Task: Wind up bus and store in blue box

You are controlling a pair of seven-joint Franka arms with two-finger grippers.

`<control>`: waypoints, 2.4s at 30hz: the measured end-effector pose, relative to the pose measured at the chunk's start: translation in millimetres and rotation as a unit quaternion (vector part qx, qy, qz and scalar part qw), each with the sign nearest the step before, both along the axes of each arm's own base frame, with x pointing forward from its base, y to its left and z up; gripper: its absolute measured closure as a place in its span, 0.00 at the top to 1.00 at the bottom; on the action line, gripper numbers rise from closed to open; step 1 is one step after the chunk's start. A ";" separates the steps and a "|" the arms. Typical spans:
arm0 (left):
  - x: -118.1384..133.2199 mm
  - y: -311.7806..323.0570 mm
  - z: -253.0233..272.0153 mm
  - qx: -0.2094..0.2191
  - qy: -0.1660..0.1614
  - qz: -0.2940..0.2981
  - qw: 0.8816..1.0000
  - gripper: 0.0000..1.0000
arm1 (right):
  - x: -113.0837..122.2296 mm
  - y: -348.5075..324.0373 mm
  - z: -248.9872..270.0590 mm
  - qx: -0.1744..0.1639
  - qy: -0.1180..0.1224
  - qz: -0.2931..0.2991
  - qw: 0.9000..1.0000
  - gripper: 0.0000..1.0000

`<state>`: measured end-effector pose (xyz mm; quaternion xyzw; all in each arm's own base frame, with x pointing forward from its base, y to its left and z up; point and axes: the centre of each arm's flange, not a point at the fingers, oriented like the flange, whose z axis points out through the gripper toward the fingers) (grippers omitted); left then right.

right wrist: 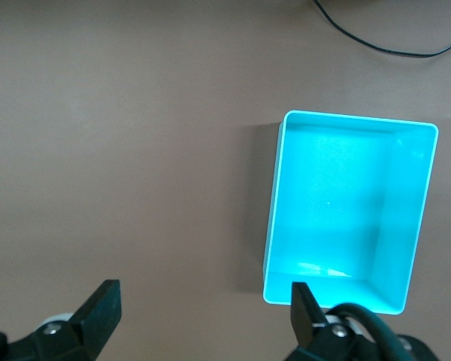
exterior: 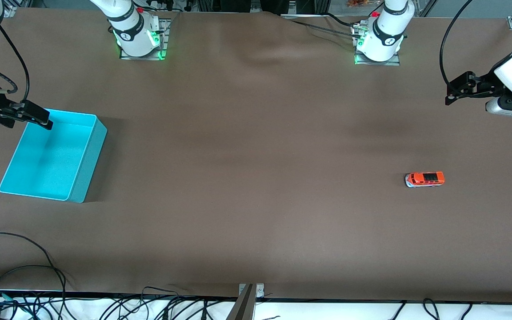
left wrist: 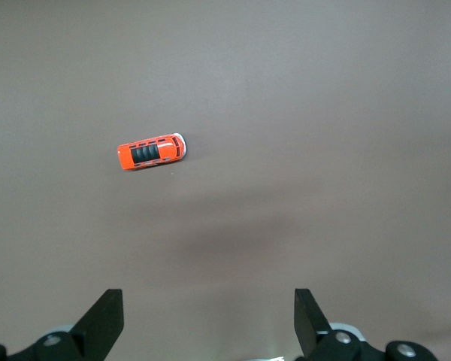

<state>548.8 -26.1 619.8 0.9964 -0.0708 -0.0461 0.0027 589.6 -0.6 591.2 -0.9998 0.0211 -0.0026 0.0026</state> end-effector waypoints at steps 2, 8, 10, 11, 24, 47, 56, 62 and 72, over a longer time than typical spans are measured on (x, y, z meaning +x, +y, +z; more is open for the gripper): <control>-0.1 -1.2 0.0 0.000 0.000 -0.002 1.000 1.00 | 0.1 0.0 0.1 0.000 0.000 0.000 1.000 1.00; -0.2 -4.5 0.0 0.000 0.000 -0.006 1.000 1.00 | 1.1 0.0 1.4 0.000 -0.006 0.000 1.000 1.00; -0.3 -5.4 0.0 0.000 0.000 -0.007 1.000 1.00 | 1.5 0.1 2.0 0.000 -0.008 0.000 1.000 1.00; -0.3 -5.8 0.0 0.000 0.000 -0.007 1.000 1.00 | 1.6 0.2 2.3 0.000 -0.008 0.000 1.000 1.00; -0.3 -6.1 0.0 0.000 0.000 -0.009 1.000 1.00 | 1.9 0.0 2.9 0.000 -0.010 0.000 1.000 1.00; -0.3 -5.9 0.0 0.000 0.000 -0.009 1.000 1.00 | 2.0 0.0 3.0 0.000 -0.010 0.000 1.000 1.00; 0.6 -6.9 -1.9 0.000 0.002 -0.011 1.000 1.00 | 2.0 0.0 3.0 0.000 -0.010 0.000 1.000 1.00; 1.1 -15.3 -4.0 0.001 0.004 -0.020 1.000 1.00 | 2.0 0.0 3.0 0.000 -0.010 0.000 1.000 1.00; 2.5 -27.4 -7.9 0.003 0.006 -0.031 0.999 1.00 | 2.0 0.0 3.0 0.000 -0.010 0.000 1.000 1.00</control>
